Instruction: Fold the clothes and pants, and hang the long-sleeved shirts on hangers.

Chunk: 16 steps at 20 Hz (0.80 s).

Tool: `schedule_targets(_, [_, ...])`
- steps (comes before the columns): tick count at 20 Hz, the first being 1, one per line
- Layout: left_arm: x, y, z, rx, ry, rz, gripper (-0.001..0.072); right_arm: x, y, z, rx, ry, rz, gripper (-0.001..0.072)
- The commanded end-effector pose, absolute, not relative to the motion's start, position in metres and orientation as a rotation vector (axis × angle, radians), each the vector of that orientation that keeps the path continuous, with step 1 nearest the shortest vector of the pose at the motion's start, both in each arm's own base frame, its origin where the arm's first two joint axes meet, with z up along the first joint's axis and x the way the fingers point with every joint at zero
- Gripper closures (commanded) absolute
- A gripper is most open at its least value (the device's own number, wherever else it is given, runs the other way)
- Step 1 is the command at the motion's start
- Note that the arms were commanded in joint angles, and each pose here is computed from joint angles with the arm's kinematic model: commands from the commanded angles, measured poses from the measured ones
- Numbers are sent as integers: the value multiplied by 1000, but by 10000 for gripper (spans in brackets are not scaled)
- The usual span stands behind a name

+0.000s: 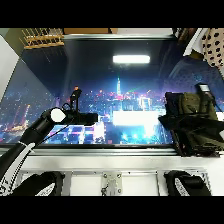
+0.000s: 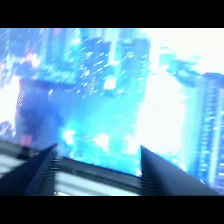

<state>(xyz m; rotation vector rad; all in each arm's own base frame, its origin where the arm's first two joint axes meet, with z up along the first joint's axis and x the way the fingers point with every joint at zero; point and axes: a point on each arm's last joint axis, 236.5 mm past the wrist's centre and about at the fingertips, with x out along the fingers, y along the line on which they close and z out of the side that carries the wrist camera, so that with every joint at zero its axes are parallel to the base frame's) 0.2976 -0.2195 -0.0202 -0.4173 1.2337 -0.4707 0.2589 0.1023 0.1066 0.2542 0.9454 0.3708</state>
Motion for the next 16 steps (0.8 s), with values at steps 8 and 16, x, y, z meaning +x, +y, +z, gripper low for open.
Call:
schedule_targets(8, [298,-220,-20,-417,1232,-472,689,246,131,97,235,994,471,683])
schedule_targets(16, [298,-220,-20,-417,1231,-472,689,246,131,97,235,994,471,683])
